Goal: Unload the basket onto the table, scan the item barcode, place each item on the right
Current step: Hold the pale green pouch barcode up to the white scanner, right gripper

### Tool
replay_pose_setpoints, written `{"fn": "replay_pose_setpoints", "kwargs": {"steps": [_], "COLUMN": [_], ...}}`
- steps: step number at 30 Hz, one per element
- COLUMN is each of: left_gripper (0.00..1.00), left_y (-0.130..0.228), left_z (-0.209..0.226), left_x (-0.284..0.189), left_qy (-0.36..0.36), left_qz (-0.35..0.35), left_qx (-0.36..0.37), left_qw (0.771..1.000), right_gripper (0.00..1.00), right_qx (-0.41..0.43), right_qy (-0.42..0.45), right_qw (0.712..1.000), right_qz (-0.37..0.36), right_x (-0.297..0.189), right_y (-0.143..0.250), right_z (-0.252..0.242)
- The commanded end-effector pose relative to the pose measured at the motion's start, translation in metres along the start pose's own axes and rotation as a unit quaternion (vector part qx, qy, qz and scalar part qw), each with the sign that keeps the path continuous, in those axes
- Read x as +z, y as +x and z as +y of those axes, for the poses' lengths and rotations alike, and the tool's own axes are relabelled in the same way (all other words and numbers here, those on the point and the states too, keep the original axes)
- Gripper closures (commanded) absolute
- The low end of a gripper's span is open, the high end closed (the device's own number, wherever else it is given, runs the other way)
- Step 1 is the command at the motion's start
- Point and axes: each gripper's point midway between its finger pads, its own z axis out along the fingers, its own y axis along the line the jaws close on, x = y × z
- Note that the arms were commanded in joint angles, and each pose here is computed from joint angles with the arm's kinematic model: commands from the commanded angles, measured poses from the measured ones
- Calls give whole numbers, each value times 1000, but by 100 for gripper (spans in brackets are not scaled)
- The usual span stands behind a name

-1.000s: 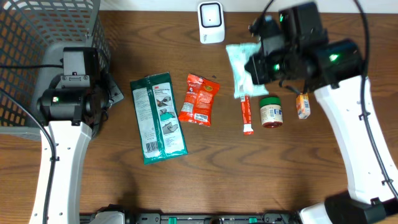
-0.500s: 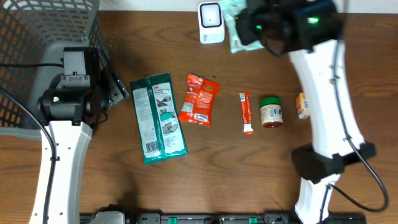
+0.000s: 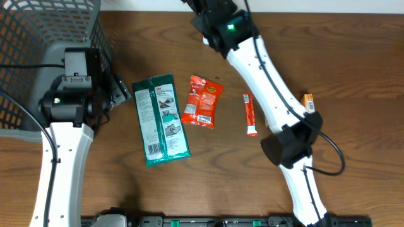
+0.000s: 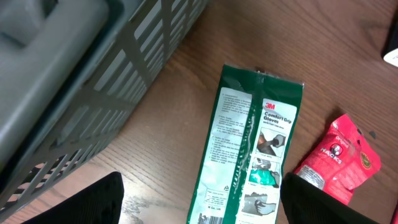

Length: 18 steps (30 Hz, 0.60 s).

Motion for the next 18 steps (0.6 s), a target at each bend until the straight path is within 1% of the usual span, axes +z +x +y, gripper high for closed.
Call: {"fn": "replay_pose_setpoints", "kwargs": {"steps": [1, 6, 11, 15, 18], "left_gripper": [18, 18, 18, 18, 18], "left_y": [-3, -3, -3, -3, -3], "left_z": [5, 5, 5, 5, 5], "left_x": [0, 0, 0, 0, 0], "left_qy": [-13, -13, -13, -13, -13], "left_qz": [-5, -5, -5, -5, -5], "left_qx": [1, 1, 1, 1, 1], "left_qw": [1000, 1000, 1000, 1000, 1000], "right_gripper": [99, 99, 99, 99, 99], "right_qx": [-48, -76, -81, -69, -36], "right_qy": [61, 134, 194, 184, 168], "right_qw": [997, 988, 978, 980, 984], "right_qz": [17, 1, -15, -38, -42], "right_x": [32, 79, 105, 121, 133], "right_y": [7, 5, 6, 6, 15], "right_z": [-2, 6, 9, 25, 39]}}
